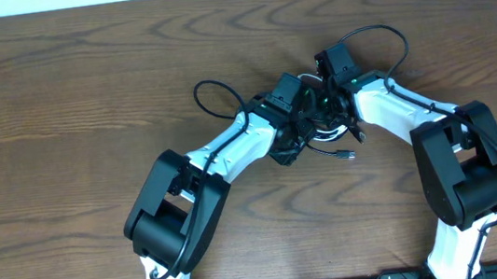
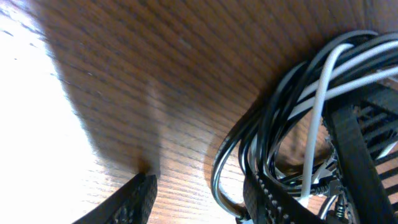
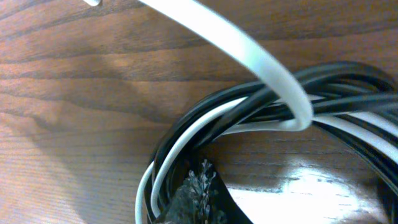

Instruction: Untangle cables

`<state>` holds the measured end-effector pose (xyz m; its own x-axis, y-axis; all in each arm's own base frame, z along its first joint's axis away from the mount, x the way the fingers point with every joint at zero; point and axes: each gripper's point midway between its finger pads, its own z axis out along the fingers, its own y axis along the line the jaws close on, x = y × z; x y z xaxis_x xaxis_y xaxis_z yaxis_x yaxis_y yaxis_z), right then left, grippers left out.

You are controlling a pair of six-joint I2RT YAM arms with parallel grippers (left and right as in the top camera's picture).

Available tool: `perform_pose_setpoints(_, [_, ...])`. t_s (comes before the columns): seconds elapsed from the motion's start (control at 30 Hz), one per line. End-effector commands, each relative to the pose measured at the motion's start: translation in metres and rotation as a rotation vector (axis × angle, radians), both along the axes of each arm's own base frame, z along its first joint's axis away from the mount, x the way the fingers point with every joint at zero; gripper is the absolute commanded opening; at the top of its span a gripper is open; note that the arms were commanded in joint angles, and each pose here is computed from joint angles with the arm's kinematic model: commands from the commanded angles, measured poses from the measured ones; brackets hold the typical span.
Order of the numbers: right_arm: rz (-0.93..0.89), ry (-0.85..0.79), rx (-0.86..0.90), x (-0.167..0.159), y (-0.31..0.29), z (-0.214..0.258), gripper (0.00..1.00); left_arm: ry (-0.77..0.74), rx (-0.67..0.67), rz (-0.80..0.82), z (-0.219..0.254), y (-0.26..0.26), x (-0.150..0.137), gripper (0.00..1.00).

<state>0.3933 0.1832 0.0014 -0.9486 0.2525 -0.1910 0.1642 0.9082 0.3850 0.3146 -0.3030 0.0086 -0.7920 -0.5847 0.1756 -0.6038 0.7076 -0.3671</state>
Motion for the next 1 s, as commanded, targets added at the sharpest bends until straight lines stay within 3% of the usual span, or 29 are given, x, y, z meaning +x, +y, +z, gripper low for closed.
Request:
perform_pose_setpoints(0.0, [0.136, 0.026, 0.108, -0.016, 0.022, 0.006, 0.01, -0.049, -0.008, -0.062, 0.003, -0.021, -0.002, 0.51])
perform_pose_setpoints(0.3, [0.171, -0.088, 0.137, -0.004, -0.019, 0.06, 0.06, -0.083, 0.087, -0.152, -0.005, -0.004, -0.005, 0.51])
perform_pose_setpoints(0.6, [0.09, -0.029, 0.03, -0.004, -0.06, 0.039, 0.11, -0.138, 0.121, -0.277, -0.006, 0.0, -0.004, 0.51])
perform_pose_setpoints(0.73, [0.12, -0.03, -0.031, -0.003, -0.065, 0.026, 0.19, -0.126, 0.106, -0.255, -0.006, 0.007, 0.003, 0.51])
perform_pose_setpoints(0.83, [0.104, -0.023, -0.109, -0.001, -0.078, 0.014, 0.35, -0.077, 0.052, -0.244, -0.004, 0.014, 0.004, 0.52])
perform_pose_setpoints(0.97, [0.137, -0.016, -0.135, -0.001, -0.081, 0.004, 0.43, -0.03, -0.045, -0.245, 0.002, 0.017, 0.006, 0.52])
